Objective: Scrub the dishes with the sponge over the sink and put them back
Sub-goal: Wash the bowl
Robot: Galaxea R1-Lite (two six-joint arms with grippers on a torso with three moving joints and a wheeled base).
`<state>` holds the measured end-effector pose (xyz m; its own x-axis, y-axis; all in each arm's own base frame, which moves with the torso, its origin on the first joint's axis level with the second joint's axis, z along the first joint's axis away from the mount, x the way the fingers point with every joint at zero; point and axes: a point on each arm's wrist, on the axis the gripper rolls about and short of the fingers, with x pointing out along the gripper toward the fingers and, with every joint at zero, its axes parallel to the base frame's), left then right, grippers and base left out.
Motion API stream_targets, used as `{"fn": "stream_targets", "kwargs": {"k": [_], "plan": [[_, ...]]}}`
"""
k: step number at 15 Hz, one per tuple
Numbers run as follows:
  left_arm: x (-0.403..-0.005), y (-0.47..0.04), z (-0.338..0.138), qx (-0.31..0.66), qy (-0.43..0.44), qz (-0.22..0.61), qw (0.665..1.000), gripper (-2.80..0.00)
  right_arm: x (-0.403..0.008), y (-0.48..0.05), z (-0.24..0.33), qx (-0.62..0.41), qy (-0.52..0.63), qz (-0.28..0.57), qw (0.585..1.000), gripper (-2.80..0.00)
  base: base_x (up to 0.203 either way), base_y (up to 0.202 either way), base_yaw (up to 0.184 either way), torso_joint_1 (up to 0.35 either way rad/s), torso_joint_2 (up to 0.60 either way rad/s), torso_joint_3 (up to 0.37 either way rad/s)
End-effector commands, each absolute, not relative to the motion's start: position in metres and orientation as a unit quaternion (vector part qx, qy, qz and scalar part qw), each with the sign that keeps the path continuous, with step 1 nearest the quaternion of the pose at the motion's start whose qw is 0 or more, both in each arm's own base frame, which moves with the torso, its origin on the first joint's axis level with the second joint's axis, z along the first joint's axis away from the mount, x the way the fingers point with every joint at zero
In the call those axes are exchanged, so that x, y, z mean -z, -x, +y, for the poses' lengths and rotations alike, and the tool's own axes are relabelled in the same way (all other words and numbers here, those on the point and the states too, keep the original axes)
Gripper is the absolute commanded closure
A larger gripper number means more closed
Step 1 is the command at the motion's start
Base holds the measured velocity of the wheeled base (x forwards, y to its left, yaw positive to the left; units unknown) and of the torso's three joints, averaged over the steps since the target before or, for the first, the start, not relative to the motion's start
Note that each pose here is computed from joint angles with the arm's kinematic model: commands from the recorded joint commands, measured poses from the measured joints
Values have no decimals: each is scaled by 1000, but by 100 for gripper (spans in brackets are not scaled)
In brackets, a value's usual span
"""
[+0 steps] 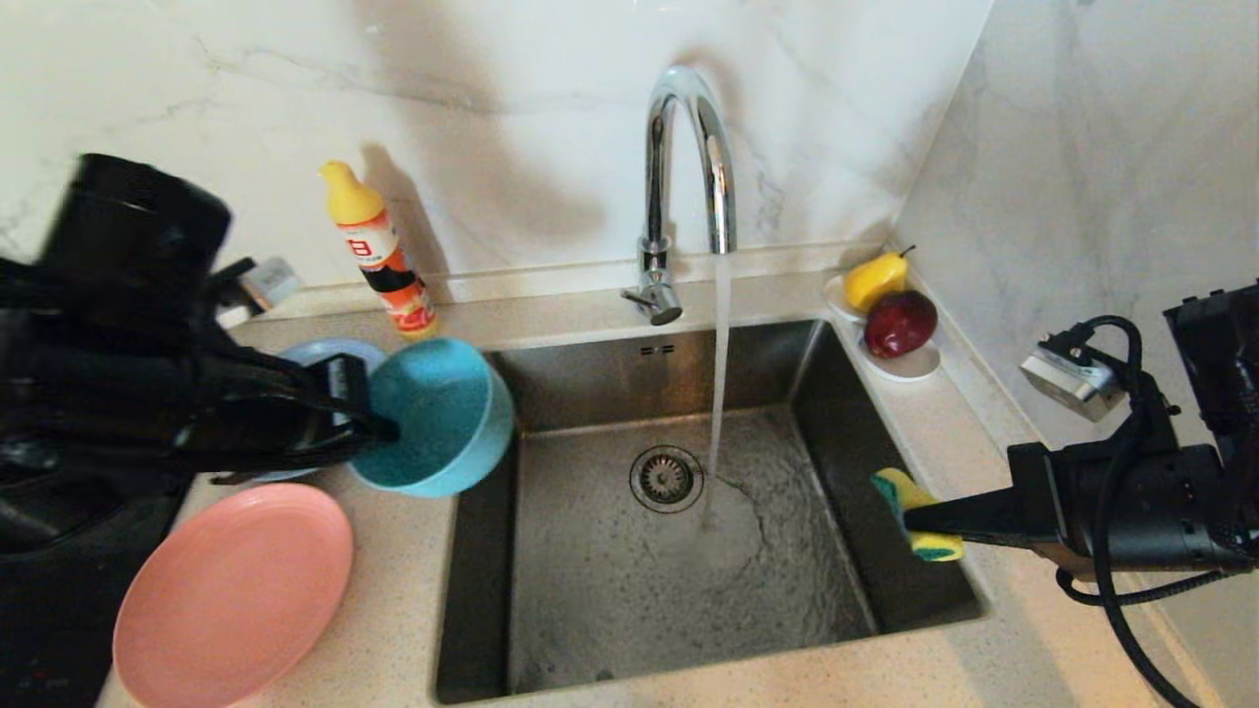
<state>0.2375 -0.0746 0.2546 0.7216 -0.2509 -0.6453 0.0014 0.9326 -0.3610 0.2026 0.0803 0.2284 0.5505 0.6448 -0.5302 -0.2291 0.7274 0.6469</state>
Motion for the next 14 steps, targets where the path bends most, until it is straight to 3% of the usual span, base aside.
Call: {"fn": "stream_targets", "kwargs": {"k": [1, 7, 14], "plan": [[-225, -266, -114, 73, 146, 414, 896, 0, -231, -201, 79, -261, -264, 393, 841, 0, 0, 0, 0, 0, 0, 0], [-193, -309, -195, 80, 166, 434, 882, 0, -238, -196, 78, -268, -264, 380, 845, 0, 0, 0, 0, 0, 0, 0], [-167, -342, -248, 62, 156, 416, 894, 0, -240, -190, 76, -271, -264, 373, 847, 0, 0, 0, 0, 0, 0, 0]]}}
